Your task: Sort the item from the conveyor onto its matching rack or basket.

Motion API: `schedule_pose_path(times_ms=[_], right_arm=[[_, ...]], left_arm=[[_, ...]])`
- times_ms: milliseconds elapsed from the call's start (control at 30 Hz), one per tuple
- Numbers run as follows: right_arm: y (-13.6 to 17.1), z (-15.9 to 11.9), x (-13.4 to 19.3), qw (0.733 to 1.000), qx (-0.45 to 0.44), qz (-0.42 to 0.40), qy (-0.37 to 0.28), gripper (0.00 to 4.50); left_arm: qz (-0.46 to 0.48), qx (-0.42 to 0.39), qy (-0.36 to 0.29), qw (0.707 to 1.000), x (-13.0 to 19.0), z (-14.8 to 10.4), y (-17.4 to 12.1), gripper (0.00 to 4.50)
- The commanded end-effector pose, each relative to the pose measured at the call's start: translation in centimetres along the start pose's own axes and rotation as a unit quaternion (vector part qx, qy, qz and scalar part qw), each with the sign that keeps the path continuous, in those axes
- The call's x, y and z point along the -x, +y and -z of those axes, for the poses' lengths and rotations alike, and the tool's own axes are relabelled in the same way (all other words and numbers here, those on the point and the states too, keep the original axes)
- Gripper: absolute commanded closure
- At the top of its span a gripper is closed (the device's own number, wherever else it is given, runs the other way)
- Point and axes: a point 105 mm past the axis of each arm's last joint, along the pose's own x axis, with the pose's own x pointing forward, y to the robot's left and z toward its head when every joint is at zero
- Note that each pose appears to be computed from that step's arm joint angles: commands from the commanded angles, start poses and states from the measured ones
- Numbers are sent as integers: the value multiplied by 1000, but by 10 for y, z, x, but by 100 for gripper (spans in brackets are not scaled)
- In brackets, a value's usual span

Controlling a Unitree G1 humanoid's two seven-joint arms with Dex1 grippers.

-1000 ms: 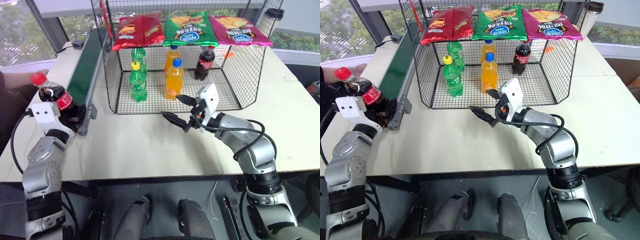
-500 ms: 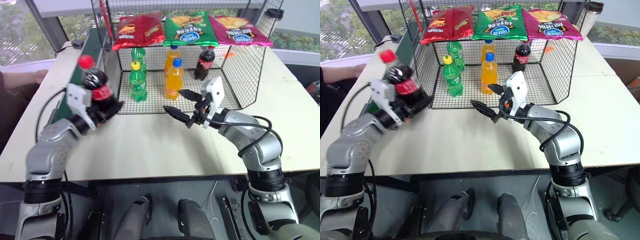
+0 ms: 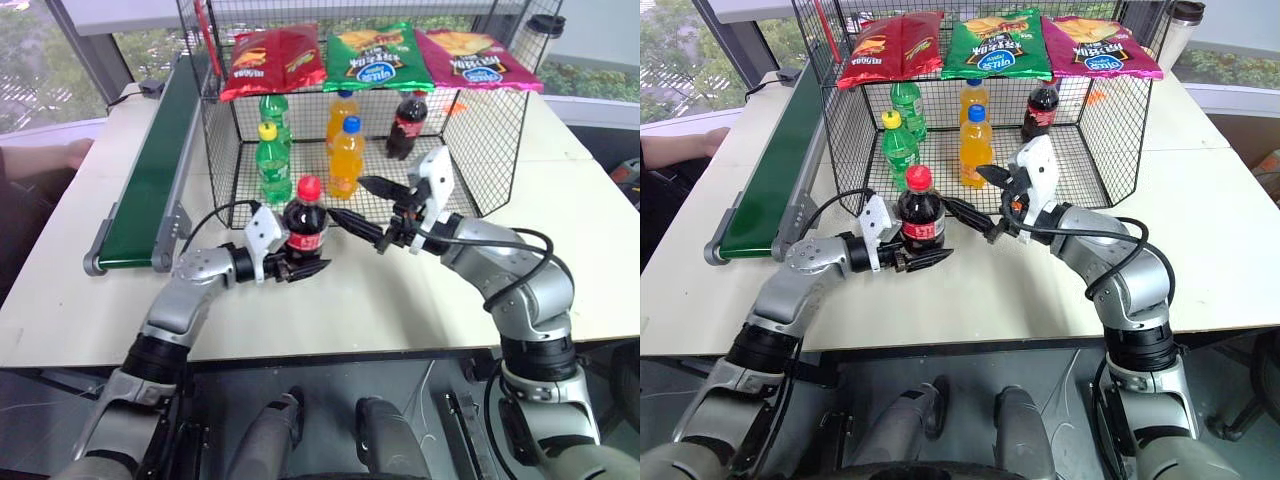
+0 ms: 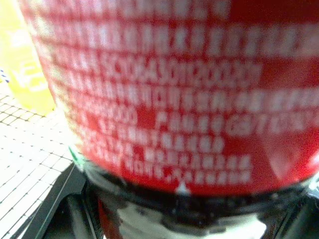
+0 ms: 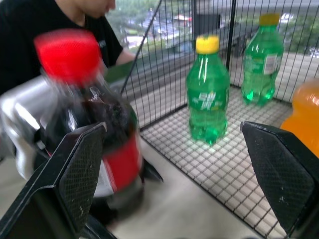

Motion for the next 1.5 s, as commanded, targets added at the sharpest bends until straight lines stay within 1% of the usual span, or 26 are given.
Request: schedule_pose_path(times_ms=[33,200,367,467,567,700,1067,1167,1233,1300,1333,1367,1500], right_arm=[[12,-19,2,999,19,-26,-21,0],[22,-17,7,998,16,-55,-10,0],[34,-11,13,995,18,-93,13,0],[37,-9,15,995,18,-101,19,0],[36,-10,14,995,18,-98,14,0],[29,-14,7,997,17,-75,-4,0],[20,-22,0,998,25,-47,-23,0],[16,-25,-1,998,27,-37,-31,87],[15,-25,-2,998,28,-36,-32,180],[15,-25,-2,998,28,-39,-31,288],[16,-25,-2,998,28,-40,-31,325],[16,-25,-2,998,28,-41,-31,332],[17,-24,-2,998,30,-44,-28,332]], left_arm=[[24,-52,-40,998,-15,-25,-5,145],[24,-55,-46,997,-23,-24,-3,145],[9,-57,-61,996,-30,-30,3,145],[7,-60,-64,996,-31,-31,5,145],[11,-61,-65,996,-32,-31,4,145],[37,-63,-70,995,-40,-31,-10,145],[58,-60,-72,994,-46,-30,-22,145],[60,-58,-73,994,-46,-30,-23,145],[57,-55,-75,994,-46,-30,-23,145],[56,-52,-78,994,-46,-31,-23,145],[55,-51,-80,994,-46,-32,-23,145],[54,-50,-81,994,-46,-32,-23,145],[51,-49,-83,994,-46,-33,-22,145]])
